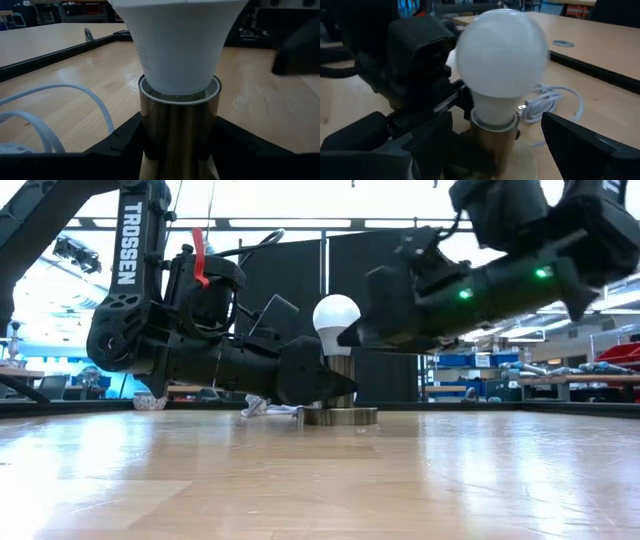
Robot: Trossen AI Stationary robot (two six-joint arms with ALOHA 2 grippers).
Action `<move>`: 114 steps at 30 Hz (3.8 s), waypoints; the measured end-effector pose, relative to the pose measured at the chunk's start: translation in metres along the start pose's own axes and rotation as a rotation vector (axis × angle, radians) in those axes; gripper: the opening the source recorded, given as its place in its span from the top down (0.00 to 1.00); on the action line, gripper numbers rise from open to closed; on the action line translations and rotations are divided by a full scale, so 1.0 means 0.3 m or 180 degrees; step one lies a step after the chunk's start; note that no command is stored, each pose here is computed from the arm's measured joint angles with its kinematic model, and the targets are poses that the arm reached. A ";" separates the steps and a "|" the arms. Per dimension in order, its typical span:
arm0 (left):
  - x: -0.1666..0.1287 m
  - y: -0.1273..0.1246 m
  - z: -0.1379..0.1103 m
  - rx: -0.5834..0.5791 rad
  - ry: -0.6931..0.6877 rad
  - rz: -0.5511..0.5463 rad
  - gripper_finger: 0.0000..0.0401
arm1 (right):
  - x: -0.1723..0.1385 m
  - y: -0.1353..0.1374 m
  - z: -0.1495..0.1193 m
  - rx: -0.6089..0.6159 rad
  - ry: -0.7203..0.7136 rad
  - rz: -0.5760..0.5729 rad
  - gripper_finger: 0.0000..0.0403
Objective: Screw lightbulb
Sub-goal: Remove the white lightbulb from the lamp socket
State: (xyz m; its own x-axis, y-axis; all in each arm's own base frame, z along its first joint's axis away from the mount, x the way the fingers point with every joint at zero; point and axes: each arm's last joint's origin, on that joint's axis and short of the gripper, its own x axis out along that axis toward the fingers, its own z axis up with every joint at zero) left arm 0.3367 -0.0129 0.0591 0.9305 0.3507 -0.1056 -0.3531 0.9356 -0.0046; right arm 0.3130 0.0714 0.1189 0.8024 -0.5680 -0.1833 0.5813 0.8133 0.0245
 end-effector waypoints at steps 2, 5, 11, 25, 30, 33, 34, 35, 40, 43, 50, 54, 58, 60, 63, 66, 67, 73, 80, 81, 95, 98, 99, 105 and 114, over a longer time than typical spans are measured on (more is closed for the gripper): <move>0.000 0.000 0.000 -0.0002 -0.0004 0.0000 0.52 | 0.015 0.015 0.011 -0.0076 0.0061 -0.0043 0.24; 0.000 0.000 0.001 -0.0004 -0.0007 0.0000 0.52 | 0.033 0.018 0.027 -0.0077 0.0044 -0.0150 0.24; 0.000 0.000 0.001 -0.0011 -0.0009 -0.0001 0.52 | 0.054 0.003 0.033 -0.0014 0.0056 -0.0160 0.24; 0.000 0.000 0.000 -0.0012 -0.0005 0.0001 0.52 | 0.039 -0.007 0.009 -0.0166 0.0106 -0.0355 0.24; 0.000 0.001 0.000 -0.0007 -0.0002 0.0004 0.52 | 0.008 -0.020 -0.008 -0.0254 0.0043 -0.0641 0.24; -0.001 0.000 0.000 -0.0006 -0.0001 0.0001 0.52 | -0.008 -0.032 -0.017 -0.0160 -0.0050 -0.0900 0.24; -0.001 0.000 0.000 -0.0005 -0.0001 0.0001 0.52 | -0.010 -0.033 -0.020 -0.0125 -0.0056 -0.0904 0.24; -0.001 0.000 0.000 -0.0004 -0.0001 0.0002 0.52 | -0.009 -0.030 -0.019 -0.0083 -0.0041 -0.0819 0.24; -0.001 0.000 0.000 -0.0004 0.0000 0.0002 0.52 | -0.003 -0.015 -0.015 0.0088 0.0083 -0.0303 0.24; -0.001 0.000 0.000 -0.0006 -0.0002 0.0002 0.52 | -0.006 -0.005 -0.007 0.0168 0.0047 -0.0170 0.24; -0.001 0.000 0.001 -0.0011 -0.0011 0.0001 0.52 | 0.016 -0.010 0.023 0.0162 -0.0070 0.0050 0.24; -0.001 0.000 0.001 -0.0012 -0.0013 0.0002 0.52 | 0.036 -0.024 0.030 0.0163 -0.0068 0.0049 0.24; -0.001 0.000 0.001 -0.0013 -0.0015 0.0002 0.52 | 0.051 -0.026 0.033 0.0151 -0.0068 0.0048 0.24; -0.001 0.000 0.001 -0.0013 -0.0016 0.0002 0.52 | 0.057 -0.026 0.035 0.0147 -0.0066 0.0040 0.24; -0.001 0.000 0.001 -0.0013 -0.0011 0.0002 0.52 | 0.059 -0.030 0.034 0.0103 -0.0058 -0.0026 0.24; 0.000 0.001 0.001 -0.0009 -0.0007 0.0004 0.52 | 0.052 -0.026 0.031 0.0035 -0.0067 -0.0083 0.24; 0.000 0.000 0.001 -0.0007 -0.0006 0.0003 0.52 | 0.050 -0.024 0.028 0.0015 -0.0053 -0.0097 0.24; 0.000 0.001 0.000 -0.0005 -0.0004 0.0005 0.52 | 0.029 -0.019 0.003 -0.0129 0.0047 -0.0320 0.24; 0.000 0.001 0.000 0.0000 0.0001 0.0008 0.52 | -0.003 -0.017 0.004 -0.0134 -0.0169 -0.0976 0.24; 0.000 0.001 0.000 0.0001 0.0003 0.0006 0.52 | -0.009 -0.016 0.005 -0.0116 -0.0211 -0.1076 0.24; 0.000 0.001 0.000 -0.0006 0.0001 0.0005 0.52 | 0.014 0.001 0.013 0.0143 -0.0011 -0.0134 0.24; -0.001 0.001 0.001 -0.0010 -0.0008 0.0004 0.52 | 0.030 -0.006 0.022 0.0183 -0.0018 -0.0008 0.24; -0.001 0.001 0.001 -0.0010 -0.0008 0.0004 0.52 | 0.035 -0.008 0.026 0.0198 -0.0029 0.0038 0.24; -0.001 0.001 0.002 -0.0013 -0.0011 0.0003 0.52 | 0.052 -0.021 0.037 0.0183 -0.0071 0.0075 0.24; -0.001 0.001 0.002 -0.0020 -0.0015 0.0003 0.52 | 0.062 -0.032 0.036 0.0127 -0.0058 -0.0006 0.24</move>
State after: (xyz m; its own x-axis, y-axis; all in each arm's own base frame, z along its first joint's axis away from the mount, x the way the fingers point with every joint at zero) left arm 0.3365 -0.0127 0.0596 0.9306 0.3519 -0.1011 -0.3547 0.9349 -0.0108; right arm 0.3237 0.0517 0.1258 0.8035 -0.5719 -0.1656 0.5873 0.8069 0.0633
